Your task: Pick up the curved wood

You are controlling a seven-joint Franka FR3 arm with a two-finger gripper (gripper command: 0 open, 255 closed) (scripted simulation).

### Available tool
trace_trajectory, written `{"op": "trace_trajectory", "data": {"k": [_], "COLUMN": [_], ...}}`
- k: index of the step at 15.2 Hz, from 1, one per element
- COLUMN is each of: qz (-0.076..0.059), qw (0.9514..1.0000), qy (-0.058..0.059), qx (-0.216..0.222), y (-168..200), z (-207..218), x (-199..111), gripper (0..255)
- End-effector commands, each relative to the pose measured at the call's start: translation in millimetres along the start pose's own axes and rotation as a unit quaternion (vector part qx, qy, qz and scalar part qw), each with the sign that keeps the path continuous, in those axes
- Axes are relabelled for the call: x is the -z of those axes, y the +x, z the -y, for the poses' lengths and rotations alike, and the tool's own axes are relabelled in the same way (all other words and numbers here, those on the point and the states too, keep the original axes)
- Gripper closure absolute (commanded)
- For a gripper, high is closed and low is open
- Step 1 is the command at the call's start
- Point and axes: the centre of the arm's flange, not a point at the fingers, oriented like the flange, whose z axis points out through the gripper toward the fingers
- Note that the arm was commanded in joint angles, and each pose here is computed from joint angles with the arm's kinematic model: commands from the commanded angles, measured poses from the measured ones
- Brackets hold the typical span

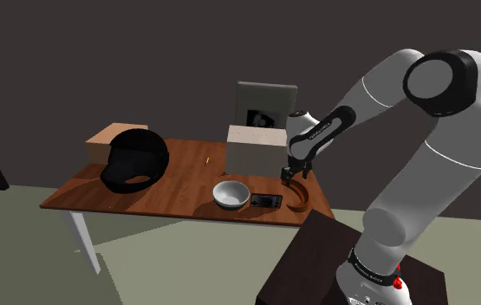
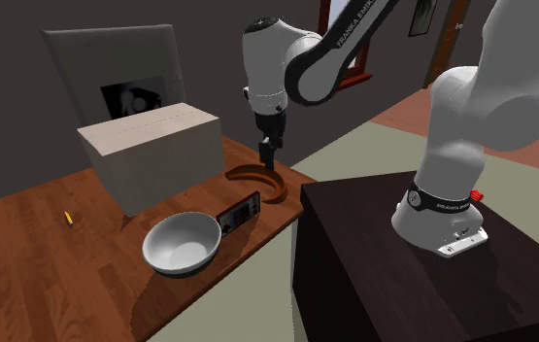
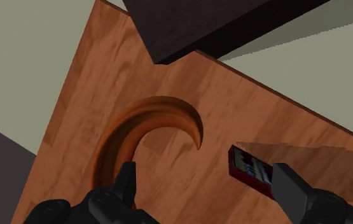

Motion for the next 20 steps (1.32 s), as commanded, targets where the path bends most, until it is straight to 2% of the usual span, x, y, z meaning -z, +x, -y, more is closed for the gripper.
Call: {"op": "trace_trajectory", "data": {"k": [1,13,14,20], "qz": [-0.001,-0.002,-0.002,-0.002], "qw": [0.9999,0.9951,0.9947,0.9947], "qy": [-0.009,-0.063,-0.066,-0.066], "qx": [-0.011,-0.076,-0.079,-0.079], "y": [10.9,65.6,68.3,69.3], "z": [-12.2,-86.5,-91.1,-84.4], "x": [-20.6,-139.7,-146.0,-176.9], "gripper": [0,0,0,0]}}
